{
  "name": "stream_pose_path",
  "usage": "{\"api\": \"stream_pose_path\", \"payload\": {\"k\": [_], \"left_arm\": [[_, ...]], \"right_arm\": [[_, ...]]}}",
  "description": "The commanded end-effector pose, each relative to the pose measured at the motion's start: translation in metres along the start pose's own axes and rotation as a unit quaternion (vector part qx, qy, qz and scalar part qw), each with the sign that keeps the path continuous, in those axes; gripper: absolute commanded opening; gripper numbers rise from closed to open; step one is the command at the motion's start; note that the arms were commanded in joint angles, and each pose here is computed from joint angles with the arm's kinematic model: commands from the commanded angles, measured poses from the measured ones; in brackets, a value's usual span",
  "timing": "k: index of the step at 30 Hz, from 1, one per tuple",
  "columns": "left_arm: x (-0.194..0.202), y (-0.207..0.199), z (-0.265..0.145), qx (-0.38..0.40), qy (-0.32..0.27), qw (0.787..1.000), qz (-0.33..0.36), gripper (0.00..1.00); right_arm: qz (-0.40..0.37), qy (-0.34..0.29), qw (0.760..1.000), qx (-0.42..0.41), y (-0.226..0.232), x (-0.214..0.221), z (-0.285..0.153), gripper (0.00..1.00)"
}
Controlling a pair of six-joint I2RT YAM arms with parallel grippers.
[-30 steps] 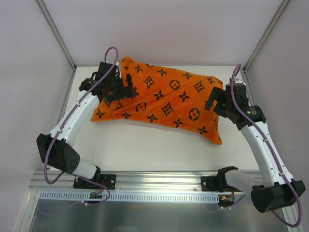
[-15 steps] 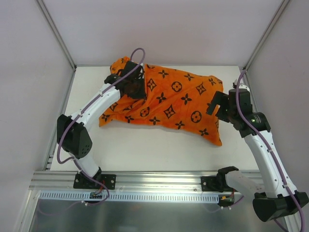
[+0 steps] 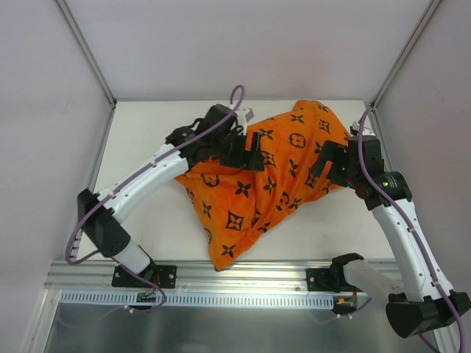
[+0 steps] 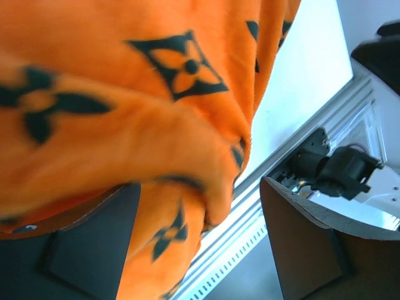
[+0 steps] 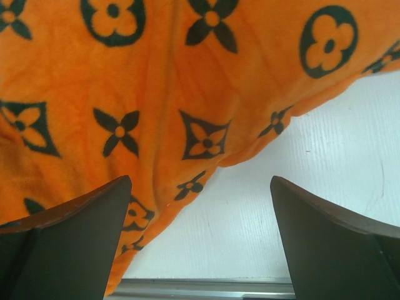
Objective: Remove the pillowcase from the pillow
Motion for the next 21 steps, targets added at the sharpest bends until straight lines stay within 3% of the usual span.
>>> {"api": "stream_pose_path", "payload": {"k": [1,6,10,13,16,17,18,19,21], "left_arm": [[-0.007,0.010,-0.054,0.006,-0.071,0.997,-0.020,0.75],[0.021,0.046,-0.078,-0.056,-0.096,0.988,-0.108,0.70],[0.041,0.052,-0.072,-0.066,-0.077,0.985,-0.139,0.83],[0.059,0.062,-0.055,-0.083,-0.041,0.981,-0.171,0.84],[0.072,0.073,-0.042,-0.111,-0.020,0.975,-0.189,0.68],[0.076,0.077,-0.037,-0.123,-0.013,0.973,-0.192,0.51],[0.078,0.079,-0.035,-0.128,-0.011,0.973,-0.192,0.42],[0.080,0.081,-0.034,-0.134,-0.008,0.972,-0.193,0.26],[0.082,0.083,-0.034,-0.137,-0.008,0.971,-0.195,0.10]], "right_arm": [[-0.037,-0.010,0.996,-0.078,0.016,-0.002,-0.012,0.99],[-0.125,0.018,0.983,-0.135,0.057,0.006,-0.017,0.98],[-0.210,0.030,0.966,-0.150,0.100,0.018,-0.017,0.98],[-0.252,0.028,0.956,-0.146,0.131,0.023,-0.013,0.99],[-0.268,0.045,0.951,-0.146,0.153,0.027,-0.001,0.99],[-0.271,0.053,0.949,-0.151,0.159,0.029,0.002,0.98],[-0.281,0.052,0.946,-0.156,0.167,0.029,0.003,0.97],[-0.303,0.069,0.940,-0.141,0.172,0.037,0.016,0.96],[-0.331,0.087,0.931,-0.128,0.183,0.045,0.028,0.93]]}}
Point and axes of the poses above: each gripper's point midway between its finger pads, its own z axis out along the fingers, its own y axis along the line the jaws close on, x = y × z, the point moved 9 cm from there along -z, back along the fingers, and after that the axes turned 8 degrees about z, right-handed, at the moved point
